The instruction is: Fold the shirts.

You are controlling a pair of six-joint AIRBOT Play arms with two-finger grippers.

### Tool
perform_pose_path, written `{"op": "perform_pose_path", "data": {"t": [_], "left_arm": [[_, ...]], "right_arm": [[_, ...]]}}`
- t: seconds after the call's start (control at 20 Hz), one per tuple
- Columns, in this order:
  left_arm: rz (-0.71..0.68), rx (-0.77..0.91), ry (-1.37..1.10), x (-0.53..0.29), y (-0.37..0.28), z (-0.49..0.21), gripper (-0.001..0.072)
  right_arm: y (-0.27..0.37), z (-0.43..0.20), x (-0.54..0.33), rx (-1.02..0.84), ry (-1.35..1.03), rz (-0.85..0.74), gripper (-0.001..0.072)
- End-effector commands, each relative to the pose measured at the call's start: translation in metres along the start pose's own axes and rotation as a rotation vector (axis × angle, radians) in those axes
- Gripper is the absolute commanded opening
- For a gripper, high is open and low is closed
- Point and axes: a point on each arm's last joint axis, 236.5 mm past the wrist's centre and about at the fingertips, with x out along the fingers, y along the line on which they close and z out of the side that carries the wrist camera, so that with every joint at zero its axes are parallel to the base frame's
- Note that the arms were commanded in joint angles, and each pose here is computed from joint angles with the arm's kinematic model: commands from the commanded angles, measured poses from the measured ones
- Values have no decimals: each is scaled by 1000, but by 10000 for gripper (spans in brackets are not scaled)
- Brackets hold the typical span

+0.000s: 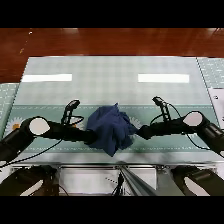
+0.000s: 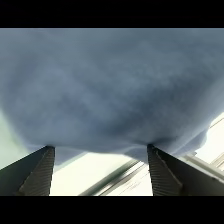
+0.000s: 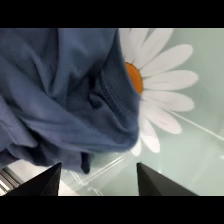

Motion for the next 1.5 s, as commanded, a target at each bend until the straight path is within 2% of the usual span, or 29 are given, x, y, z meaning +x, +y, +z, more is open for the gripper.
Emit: {"op": "perform_pose_path", "data": {"t": [0.0,0.1,0.15,0.2,0.3,0.35,0.4,0.45,0.6,0.75,1.05,1.3,1.45], "left_arm": [[-5,-20,3,13,0,3,646],[10,-43,26,22,7,2,362],[16,-51,24,25,10,4,345],[20,-55,21,26,11,5,262],[20,-60,15,26,12,8,18],[19,-57,13,25,11,9,18],[17,-52,8,24,9,10,17],[13,-43,-1,22,7,13,16],[-28,24,-86,-3,-20,36,15],[-56,167,-264,-58,-62,73,13],[-38,319,-523,-160,-116,107,12],[36,429,-853,-289,-161,132,12],[11,505,-1029,-366,-200,127,12]], "right_arm": [[3,3,18,16,-5,3,544],[2,7,28,27,-16,-2,543],[2,11,33,36,-30,-5,542],[3,14,38,42,-46,-9,539],[1,24,47,62,-89,-23,517],[0,29,48,72,-110,-29,350],[-3,34,48,75,-130,-39,146],[-4,36,47,72,-135,-42,28],[4,37,33,-13,-109,-31,27],[10,51,-6,-127,-154,-57,27],[61,115,-135,-270,-523,-80,27],[100,143,-266,-416,-788,-248,26],[138,145,-330,-496,-896,-292,26]]}}
